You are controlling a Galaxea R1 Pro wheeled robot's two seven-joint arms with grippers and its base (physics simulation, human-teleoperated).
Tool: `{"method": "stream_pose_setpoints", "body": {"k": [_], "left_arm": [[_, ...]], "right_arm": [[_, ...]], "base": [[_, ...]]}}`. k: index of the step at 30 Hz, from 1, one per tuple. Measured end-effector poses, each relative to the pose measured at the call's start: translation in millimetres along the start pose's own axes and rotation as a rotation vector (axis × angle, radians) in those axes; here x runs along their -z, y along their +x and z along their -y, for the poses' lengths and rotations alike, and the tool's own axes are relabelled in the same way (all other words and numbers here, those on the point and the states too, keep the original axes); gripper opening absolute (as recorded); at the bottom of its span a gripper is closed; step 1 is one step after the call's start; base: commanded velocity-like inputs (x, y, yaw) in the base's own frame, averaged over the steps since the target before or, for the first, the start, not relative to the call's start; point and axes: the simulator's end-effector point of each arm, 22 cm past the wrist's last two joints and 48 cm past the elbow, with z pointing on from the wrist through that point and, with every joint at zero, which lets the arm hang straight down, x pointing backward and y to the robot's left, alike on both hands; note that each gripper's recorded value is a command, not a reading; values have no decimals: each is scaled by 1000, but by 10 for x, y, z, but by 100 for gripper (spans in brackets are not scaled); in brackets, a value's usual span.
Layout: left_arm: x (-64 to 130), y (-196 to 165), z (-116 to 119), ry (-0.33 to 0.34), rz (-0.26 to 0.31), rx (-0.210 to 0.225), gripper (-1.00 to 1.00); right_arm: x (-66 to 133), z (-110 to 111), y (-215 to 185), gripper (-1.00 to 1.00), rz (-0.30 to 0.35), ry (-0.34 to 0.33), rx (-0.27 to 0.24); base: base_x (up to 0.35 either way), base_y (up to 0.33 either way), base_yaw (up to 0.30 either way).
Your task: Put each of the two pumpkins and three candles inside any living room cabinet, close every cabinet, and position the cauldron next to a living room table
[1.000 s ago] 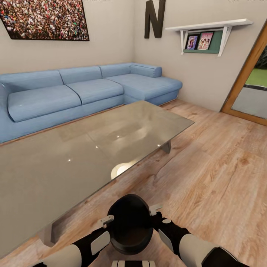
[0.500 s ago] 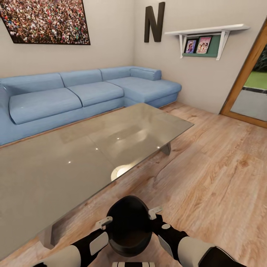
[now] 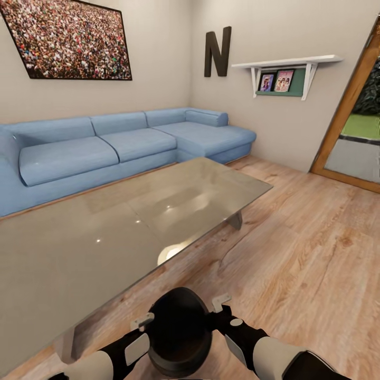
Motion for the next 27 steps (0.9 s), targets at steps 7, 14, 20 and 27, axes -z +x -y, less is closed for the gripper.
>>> {"method": "stream_pose_setpoints", "body": {"k": [7, 14, 20, 27], "left_arm": [[111, -120, 81, 19, 28, 0, 100], [275, -247, 307, 72, 57, 2, 100], [428, -346, 471, 111, 75, 0, 100], [575, -432, 515, 116, 75, -2, 100]], "right_arm": [[76, 16, -148, 100, 27, 7, 7], [156, 29, -295, 100, 53, 14, 15], [230, 37, -415, 100, 69, 18, 19], [327, 41, -546, 100, 69, 18, 19]], "base": [[0, 0, 0], [0, 0, 0], [0, 0, 0], [0, 0, 0]]}}
